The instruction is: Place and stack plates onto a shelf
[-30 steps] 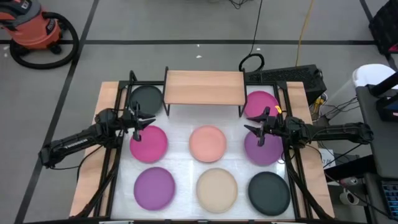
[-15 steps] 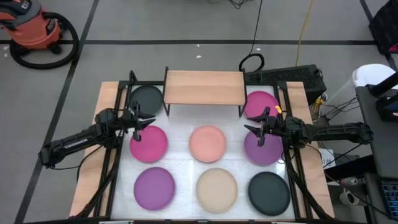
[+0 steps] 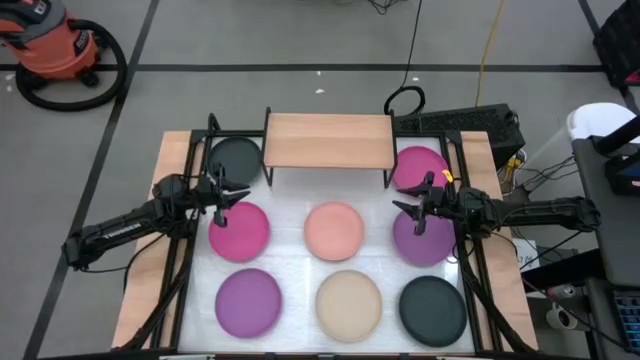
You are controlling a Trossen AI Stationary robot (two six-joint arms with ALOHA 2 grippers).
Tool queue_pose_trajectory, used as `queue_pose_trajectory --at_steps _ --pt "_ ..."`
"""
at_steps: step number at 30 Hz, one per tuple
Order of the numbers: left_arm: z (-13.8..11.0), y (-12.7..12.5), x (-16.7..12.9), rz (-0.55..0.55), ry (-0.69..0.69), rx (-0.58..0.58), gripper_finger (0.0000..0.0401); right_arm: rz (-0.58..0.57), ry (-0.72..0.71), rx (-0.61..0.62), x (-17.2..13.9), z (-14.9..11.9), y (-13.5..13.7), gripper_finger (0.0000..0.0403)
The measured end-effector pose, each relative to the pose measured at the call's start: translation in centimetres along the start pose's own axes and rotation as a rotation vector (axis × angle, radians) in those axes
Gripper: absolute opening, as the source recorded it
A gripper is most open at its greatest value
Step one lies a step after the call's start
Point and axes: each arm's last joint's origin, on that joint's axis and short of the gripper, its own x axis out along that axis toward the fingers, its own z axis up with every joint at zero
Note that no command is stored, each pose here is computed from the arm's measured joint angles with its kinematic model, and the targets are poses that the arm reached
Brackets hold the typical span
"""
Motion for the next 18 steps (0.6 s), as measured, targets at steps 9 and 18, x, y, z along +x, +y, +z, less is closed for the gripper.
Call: queue_pose_trajectory --at_steps 9,18 --pt "0.00 0.00 0.00 0.000 0.000 0.000 0.0078 0.000 0.000 0.000 0.00 0.00 0.00 0.0160" --pt "0.00 0.00 0.00 -0.001 0.000 -0.052 0.0078 0.000 0.000 0.000 0.00 0.00 0.00 0.0160"
